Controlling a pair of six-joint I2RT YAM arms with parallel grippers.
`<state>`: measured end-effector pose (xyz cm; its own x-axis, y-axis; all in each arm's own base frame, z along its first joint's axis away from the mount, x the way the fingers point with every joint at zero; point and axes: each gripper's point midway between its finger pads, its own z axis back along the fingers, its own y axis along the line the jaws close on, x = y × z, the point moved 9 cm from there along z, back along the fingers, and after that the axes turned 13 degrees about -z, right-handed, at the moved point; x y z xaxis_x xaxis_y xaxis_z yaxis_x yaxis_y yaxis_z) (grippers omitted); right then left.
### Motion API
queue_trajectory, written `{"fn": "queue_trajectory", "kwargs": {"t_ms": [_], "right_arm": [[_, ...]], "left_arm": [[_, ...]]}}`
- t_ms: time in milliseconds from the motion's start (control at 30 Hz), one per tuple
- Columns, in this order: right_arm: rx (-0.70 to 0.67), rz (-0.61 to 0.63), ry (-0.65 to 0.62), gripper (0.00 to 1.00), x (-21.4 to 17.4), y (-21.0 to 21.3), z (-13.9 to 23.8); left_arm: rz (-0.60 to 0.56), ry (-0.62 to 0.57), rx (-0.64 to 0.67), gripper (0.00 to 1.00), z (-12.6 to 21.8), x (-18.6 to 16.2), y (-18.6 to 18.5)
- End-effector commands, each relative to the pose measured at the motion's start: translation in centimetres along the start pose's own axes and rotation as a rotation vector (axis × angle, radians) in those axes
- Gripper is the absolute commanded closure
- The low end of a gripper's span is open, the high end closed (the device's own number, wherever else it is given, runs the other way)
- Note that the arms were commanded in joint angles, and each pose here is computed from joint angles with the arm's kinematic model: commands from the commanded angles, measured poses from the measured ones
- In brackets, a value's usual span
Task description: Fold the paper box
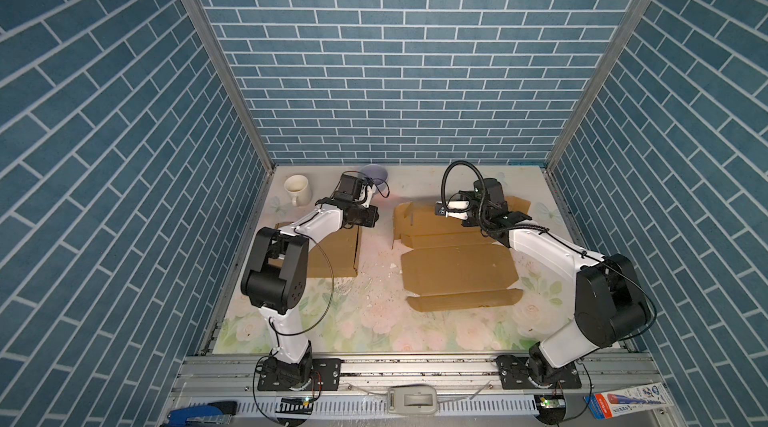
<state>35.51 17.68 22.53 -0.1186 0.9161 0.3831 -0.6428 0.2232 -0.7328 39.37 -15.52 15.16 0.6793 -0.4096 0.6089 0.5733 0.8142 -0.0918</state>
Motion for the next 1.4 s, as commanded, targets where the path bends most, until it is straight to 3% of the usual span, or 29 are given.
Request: {"fn": "queue_trajectory", "kwargs": {"t_ms": [0,267,467,600,767,1200,1367], "right_arm": [[0.08,-0.057,-0.002,1.0,-0.1,0.7,-0.5],[0.081,-0.069,-0.003,1.0,-0.1,0.8,-0.7],[0.078,-0.073,0.0,1.0,-0.2,0.8,-0.7],[0.072,-0.074,-0.003,1.0,-0.1,0.7,-0.5],[0.072,-0.08,-0.001,1.0,-0.1,0.8,-0.5],[0.067,-0.08,0.036,1.0,-0.5,1.2,-0.2],[0.003,-0.087,0.03,1.0,-0.7,1.4,0.2]], "left_arm": [[-0.088,-0.043,-0.021,0.62,-0.8,1.4,-1.4],[-0.149,-0.099,-0.147,0.59,-0.9,1.0,-3.8],[-0.181,-0.055,-0.282,0.6,-0.2,-0.1,-6.3],[-0.166,-0.009,-0.285,0.59,0.1,-0.3,-6.8],[-0.173,-0.052,-0.32,0.53,0.3,-0.1,-7.9],[-0.122,-0.117,-0.354,0.49,-2.0,-0.7,-8.8],[-0.107,-0.137,-0.319,0.46,-2.1,-1.4,-8.5]]}}
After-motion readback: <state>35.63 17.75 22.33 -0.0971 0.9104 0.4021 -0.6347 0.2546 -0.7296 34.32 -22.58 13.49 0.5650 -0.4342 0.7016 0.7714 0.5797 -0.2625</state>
